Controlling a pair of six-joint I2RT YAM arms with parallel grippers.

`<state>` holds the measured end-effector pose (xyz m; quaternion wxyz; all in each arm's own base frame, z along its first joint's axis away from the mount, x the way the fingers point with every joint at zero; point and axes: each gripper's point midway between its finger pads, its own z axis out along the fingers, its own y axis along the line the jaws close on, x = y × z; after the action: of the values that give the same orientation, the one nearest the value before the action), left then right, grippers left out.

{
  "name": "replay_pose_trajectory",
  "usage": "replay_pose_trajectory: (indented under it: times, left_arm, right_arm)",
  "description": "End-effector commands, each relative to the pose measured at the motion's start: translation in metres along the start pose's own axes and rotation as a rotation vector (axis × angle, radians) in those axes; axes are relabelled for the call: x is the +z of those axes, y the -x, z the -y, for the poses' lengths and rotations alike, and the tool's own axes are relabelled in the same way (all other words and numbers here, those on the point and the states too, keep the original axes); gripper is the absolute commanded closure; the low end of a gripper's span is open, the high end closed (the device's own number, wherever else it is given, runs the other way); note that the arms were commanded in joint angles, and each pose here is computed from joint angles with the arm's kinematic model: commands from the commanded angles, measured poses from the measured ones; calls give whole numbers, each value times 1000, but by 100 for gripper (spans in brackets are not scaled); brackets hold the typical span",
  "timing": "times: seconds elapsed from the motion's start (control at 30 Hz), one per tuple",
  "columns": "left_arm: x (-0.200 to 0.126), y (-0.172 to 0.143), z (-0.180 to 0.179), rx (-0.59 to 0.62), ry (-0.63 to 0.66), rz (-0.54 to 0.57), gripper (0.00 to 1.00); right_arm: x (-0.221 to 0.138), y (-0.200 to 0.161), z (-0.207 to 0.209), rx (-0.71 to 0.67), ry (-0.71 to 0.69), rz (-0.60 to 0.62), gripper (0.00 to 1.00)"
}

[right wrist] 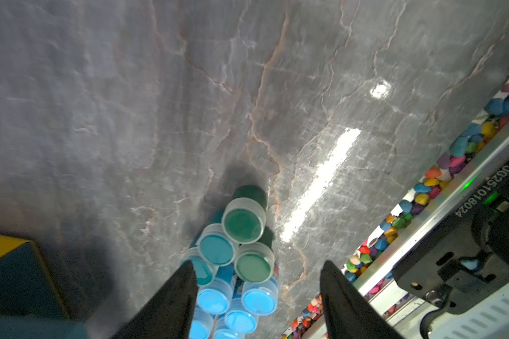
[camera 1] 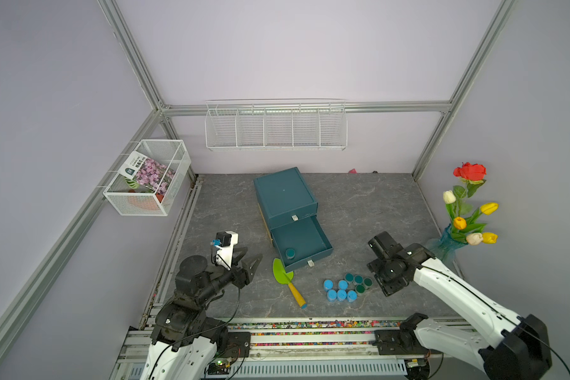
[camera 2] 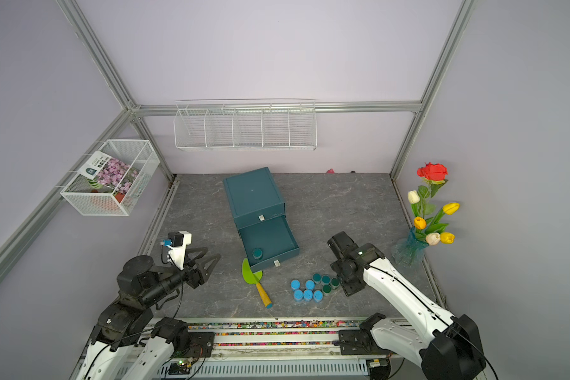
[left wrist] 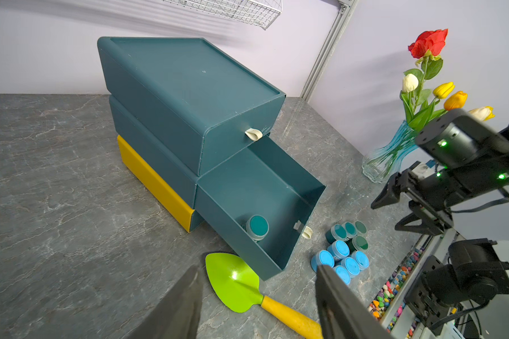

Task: Put the paint cans in the drawer according to color
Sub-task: Pick up the paint can at the center of the board.

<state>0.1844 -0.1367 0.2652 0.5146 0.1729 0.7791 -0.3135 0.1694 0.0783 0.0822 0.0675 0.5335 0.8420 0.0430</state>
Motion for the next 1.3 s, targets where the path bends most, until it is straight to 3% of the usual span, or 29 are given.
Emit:
replay_pose_trajectory:
  times: [0.0, 0.23, 0.6, 1.03, 1.27]
  left_arm:
    - [2, -2, 2, 0, -16, -4, 36]
    - [1, -1, 1, -1, -10, -1, 36]
    - [2, -2, 0, -6, -8, -3, 36]
    - [2, -2, 0, -5, -6, -4, 36]
    - [3, -2, -1, -6, -3, -4, 36]
  right_arm:
    - [16, -5, -3, 22, 15, -32, 29]
    - [42, -5, -3, 41, 13, -45, 28]
    - [50, -11, -10, 2, -50, -83, 31]
    - [42, -5, -6, 10, -65, -53, 78]
    - [-48, 9, -77, -136, 137, 63, 84]
